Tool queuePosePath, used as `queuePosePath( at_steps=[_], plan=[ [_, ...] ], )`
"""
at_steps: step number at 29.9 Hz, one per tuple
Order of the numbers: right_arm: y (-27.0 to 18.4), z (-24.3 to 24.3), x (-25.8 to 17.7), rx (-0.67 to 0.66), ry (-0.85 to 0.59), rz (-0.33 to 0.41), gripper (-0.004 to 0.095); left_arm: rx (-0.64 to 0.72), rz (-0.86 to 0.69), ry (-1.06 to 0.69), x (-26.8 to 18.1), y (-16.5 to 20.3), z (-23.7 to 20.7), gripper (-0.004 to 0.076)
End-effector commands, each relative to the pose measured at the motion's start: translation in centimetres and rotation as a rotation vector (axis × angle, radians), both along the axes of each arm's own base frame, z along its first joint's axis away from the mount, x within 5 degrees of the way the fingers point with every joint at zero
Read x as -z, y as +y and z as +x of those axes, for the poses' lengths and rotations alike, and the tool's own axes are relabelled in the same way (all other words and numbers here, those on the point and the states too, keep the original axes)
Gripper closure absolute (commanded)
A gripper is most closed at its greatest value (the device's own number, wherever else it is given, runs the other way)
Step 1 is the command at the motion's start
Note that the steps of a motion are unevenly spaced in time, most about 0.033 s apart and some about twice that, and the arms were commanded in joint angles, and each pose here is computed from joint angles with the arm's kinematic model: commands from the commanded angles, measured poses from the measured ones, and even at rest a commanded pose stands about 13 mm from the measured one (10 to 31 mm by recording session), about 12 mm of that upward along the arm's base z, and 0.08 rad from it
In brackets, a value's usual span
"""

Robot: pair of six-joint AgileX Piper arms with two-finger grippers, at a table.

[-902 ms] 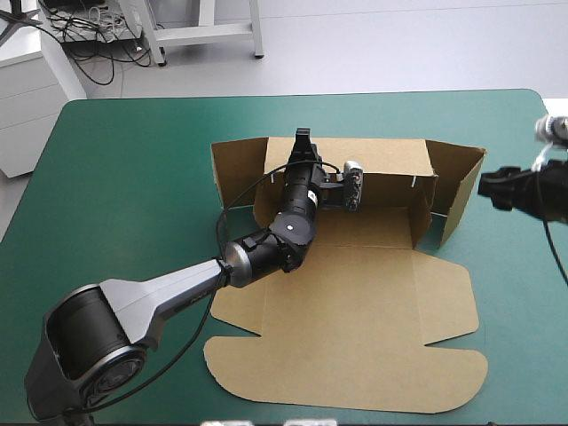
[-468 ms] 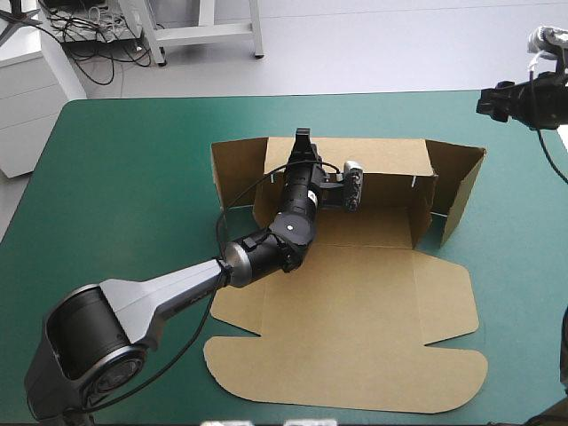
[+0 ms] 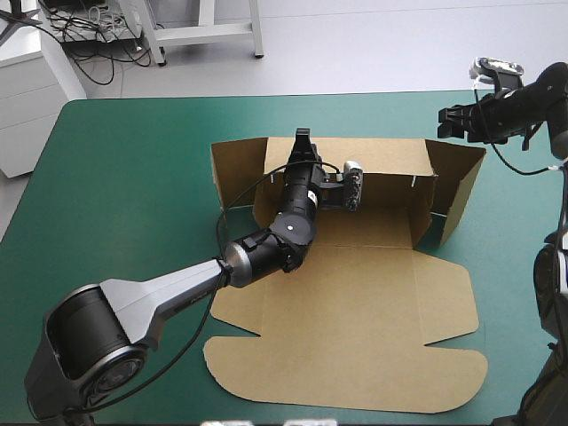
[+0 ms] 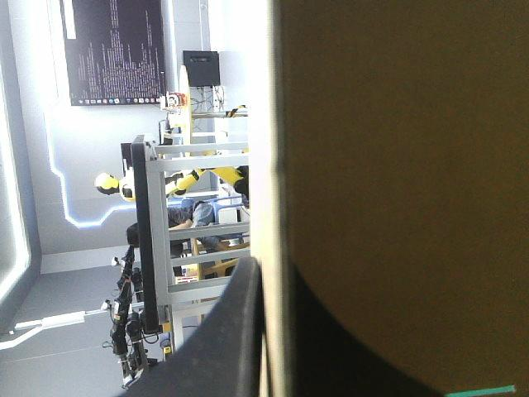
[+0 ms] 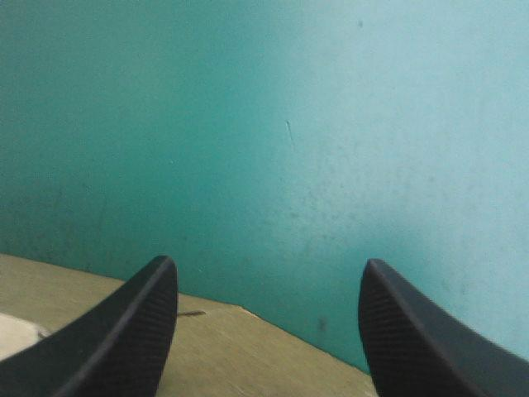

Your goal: Fold the box

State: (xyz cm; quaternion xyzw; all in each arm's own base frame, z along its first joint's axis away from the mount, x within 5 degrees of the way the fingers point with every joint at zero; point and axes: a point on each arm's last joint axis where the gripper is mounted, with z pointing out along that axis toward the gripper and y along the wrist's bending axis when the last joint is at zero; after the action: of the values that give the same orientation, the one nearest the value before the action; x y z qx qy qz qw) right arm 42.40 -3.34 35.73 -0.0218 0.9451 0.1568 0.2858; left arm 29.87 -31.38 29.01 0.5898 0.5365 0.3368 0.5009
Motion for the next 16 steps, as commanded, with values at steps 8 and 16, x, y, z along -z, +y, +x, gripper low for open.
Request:
queuePosePath(
  at_steps=[8, 16],
  plan=[
    [-0.3, -2.0, -2.9, 0.064, 0.003, -0.035, 0.05, 0.029, -0.054, -0.049, -2.6, 0.0, -0.8, 0.0734],
    [0.0, -4.0, -2.3, 0.053, 0.05, -0.036, 0.0519, 0.028, -0.055, -0.048, -2.6, 0.0, -0.8, 0.0734]
  ],
)
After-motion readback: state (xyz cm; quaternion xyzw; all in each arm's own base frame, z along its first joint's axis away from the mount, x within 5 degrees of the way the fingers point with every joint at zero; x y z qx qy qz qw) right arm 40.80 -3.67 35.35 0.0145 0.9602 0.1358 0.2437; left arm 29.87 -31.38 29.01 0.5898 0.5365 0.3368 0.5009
